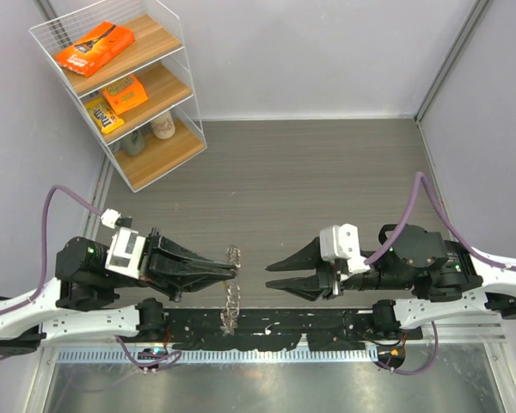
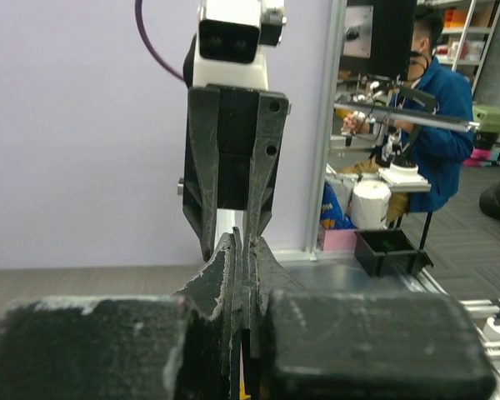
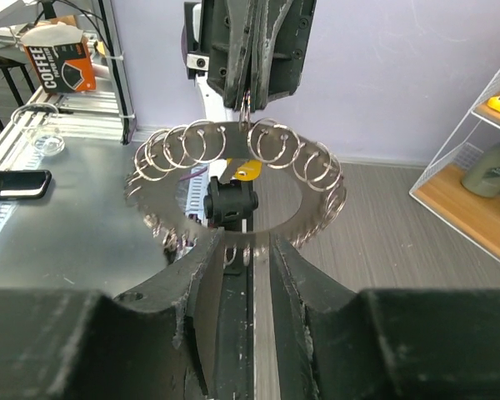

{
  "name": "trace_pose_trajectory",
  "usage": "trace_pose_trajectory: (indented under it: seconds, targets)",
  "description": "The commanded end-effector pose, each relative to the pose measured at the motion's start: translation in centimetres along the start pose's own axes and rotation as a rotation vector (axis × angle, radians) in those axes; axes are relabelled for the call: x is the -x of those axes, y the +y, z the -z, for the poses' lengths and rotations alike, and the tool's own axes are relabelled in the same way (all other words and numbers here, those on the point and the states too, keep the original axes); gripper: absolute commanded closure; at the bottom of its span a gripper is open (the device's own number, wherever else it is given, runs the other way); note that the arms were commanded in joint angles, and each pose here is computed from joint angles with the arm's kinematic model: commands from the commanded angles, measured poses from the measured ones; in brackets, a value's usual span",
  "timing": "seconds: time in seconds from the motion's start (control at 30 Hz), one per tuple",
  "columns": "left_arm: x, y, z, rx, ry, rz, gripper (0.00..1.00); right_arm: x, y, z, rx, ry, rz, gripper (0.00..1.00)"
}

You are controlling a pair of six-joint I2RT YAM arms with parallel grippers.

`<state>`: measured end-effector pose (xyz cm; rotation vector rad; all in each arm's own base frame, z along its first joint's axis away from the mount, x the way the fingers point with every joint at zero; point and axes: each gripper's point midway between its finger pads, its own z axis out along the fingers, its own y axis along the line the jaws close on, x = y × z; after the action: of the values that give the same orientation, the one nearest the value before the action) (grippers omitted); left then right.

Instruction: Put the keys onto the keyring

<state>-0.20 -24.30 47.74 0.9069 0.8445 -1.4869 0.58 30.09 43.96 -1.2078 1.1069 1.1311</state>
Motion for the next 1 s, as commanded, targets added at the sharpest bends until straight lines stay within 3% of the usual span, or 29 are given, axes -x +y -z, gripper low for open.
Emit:
trace_pose_trajectory:
  seconds: [0.0,0.33,0.97]
  targets:
    - [-0.9,-0.1,0.5,0.017,0.105,0.045,1.00,0.8,-0.2,-0.1,-0.015,0.011,-0.041,0.66]
    - [-3.2,-0.4,1.2,0.030,0.273,0.127,1.00,-0.4,0.9,-1.0,0.032,0.074,-0.096,0.66]
    - [-4.5,-0.6,1.1,0.025,0.357,0.161,1.00,-2.5,2.1,-3.1,0.069,0.123,-0.157,0.67]
